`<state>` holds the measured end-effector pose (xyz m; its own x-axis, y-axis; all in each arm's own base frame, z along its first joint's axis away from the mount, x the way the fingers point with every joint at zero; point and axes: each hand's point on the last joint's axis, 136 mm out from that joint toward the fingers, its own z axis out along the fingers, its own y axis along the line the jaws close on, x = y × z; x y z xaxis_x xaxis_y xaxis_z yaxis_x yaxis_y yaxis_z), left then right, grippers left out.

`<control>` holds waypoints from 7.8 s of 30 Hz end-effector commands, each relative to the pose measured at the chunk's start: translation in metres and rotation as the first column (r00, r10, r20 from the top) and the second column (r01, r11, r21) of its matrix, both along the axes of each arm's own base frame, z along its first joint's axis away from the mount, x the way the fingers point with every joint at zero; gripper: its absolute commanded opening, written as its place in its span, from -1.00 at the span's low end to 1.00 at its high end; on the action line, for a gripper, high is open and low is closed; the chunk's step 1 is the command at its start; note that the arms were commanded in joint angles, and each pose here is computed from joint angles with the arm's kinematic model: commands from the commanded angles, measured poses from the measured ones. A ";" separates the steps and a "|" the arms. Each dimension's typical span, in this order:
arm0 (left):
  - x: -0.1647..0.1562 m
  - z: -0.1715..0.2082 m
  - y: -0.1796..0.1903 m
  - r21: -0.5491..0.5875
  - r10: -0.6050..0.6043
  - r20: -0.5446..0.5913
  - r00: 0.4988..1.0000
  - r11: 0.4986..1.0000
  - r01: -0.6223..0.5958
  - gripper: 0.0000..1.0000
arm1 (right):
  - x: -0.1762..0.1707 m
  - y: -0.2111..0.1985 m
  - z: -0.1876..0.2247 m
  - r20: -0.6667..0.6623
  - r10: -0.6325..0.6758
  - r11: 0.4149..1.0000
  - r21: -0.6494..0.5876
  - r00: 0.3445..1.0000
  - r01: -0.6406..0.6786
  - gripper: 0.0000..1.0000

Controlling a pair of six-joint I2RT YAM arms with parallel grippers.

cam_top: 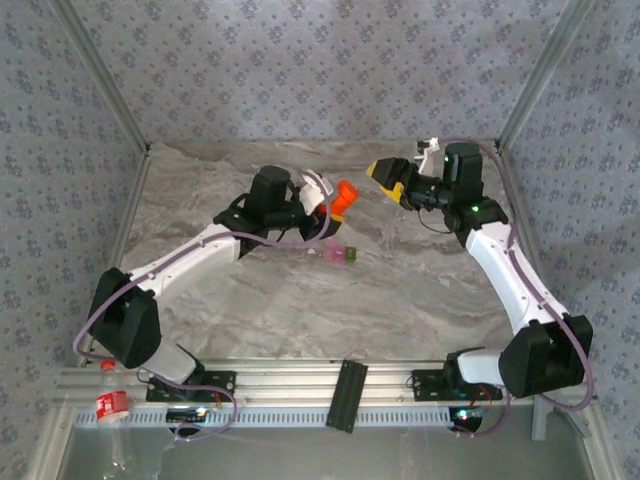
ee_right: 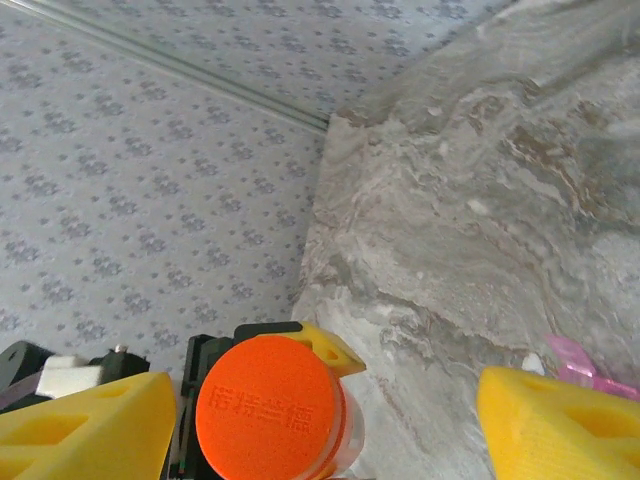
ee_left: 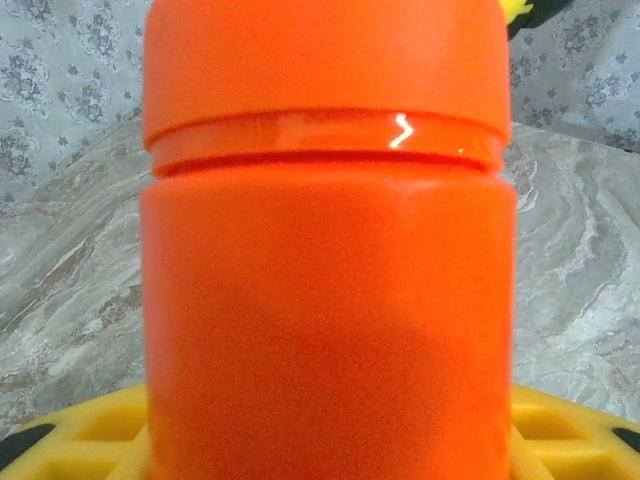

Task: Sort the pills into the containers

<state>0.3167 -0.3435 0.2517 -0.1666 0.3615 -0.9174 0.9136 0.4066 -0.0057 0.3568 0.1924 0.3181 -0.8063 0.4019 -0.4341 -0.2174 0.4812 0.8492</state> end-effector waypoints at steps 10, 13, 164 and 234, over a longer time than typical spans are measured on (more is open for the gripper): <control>0.001 0.013 -0.002 -0.005 -0.017 0.039 0.999 1.000 0.017 -1.00 | -0.002 0.040 0.003 -0.040 0.039 0.999 -0.028 0.998 -0.040 0.61; 0.002 0.013 -0.003 -0.005 -0.017 0.041 0.999 1.000 0.018 -1.00 | -0.003 0.049 -0.002 -0.050 0.058 0.998 -0.033 0.997 -0.059 0.59; -0.007 0.029 -0.008 -0.039 -0.049 0.036 0.998 0.998 0.051 -1.00 | -0.009 0.042 0.002 0.066 0.121 0.991 -0.057 0.990 -0.117 0.66; -0.004 0.019 -0.007 0.017 -0.041 0.043 0.998 0.999 0.040 -1.00 | -0.021 0.046 0.003 -0.041 0.051 0.998 -0.033 0.998 -0.052 0.58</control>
